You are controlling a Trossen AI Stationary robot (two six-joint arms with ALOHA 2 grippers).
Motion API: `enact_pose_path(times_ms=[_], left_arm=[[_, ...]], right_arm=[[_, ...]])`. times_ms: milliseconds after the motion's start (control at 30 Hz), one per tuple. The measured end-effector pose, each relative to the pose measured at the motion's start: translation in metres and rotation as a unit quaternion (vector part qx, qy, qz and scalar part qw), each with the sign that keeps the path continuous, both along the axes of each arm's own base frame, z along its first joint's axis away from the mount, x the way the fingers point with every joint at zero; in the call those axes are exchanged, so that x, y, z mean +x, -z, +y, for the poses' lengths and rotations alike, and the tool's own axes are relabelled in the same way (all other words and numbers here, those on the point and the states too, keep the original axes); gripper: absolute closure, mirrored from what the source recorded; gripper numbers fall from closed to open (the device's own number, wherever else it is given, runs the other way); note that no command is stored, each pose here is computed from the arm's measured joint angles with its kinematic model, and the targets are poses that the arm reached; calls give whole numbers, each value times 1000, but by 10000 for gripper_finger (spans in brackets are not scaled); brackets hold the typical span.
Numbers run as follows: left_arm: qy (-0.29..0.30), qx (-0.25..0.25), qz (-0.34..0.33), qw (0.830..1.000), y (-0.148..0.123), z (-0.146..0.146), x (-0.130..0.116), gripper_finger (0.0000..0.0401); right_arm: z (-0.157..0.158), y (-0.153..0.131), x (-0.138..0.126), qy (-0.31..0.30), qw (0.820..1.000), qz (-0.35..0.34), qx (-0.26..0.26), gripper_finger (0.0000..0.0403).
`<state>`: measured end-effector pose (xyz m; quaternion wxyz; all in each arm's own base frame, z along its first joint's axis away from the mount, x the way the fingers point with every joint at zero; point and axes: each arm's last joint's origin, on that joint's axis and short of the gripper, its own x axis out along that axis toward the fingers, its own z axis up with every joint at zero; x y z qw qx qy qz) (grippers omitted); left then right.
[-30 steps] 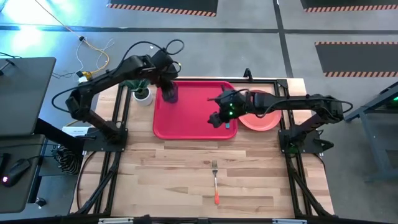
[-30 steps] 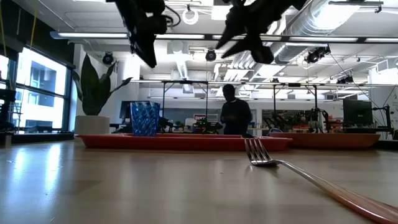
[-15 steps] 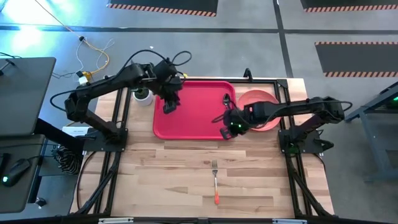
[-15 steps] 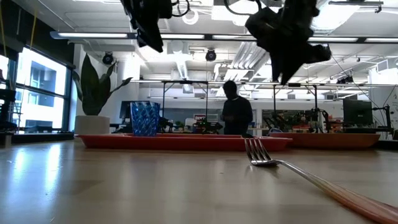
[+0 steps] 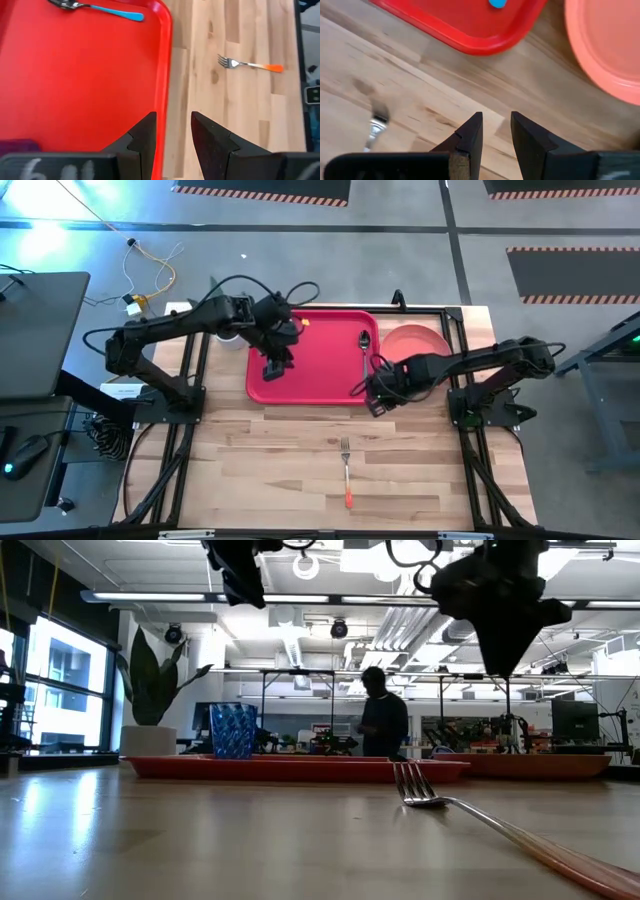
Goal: Pick and place plate/cup/fork/spoon on tray
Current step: Put the pink plate on the red serving tray to the bottom right of the blue cup
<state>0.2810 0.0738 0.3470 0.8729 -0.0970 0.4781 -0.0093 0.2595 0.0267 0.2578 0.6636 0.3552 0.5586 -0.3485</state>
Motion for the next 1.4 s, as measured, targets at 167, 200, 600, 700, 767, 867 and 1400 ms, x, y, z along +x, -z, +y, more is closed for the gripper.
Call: enact_pose_path(times_ms=[167, 200, 600, 700, 767, 867, 1400], left_arm=[[23, -4, 0, 1000, 0, -16, 4, 288], [30, -2, -1, 1000, 0, -20, 5, 288], [42, -8, -16, 999, -2, -34, 10, 288], [26, -15, -28, 999, -3, -33, 12, 288], [14, -22, -37, 999, -5, -33, 14, 288], [6, -25, -49, 998, -6, -33, 16, 288], [-25, -41, -78, 996, -10, -33, 22, 288]], right_arm=[[4, 0, -6, -12, 999, 25, -16, 311], [4, 1, -7, -13, 999, 30, -17, 311], [-2, 1, -15, -71, 993, 84, -41, 296], [-9, 4, -16, -78, 992, 92, -42, 279], [-14, 9, -18, -84, 990, 105, -42, 269], [-19, 21, -22, -102, 987, 121, -41, 261], [-43, 76, -37, -169, 975, 140, -46, 258]])
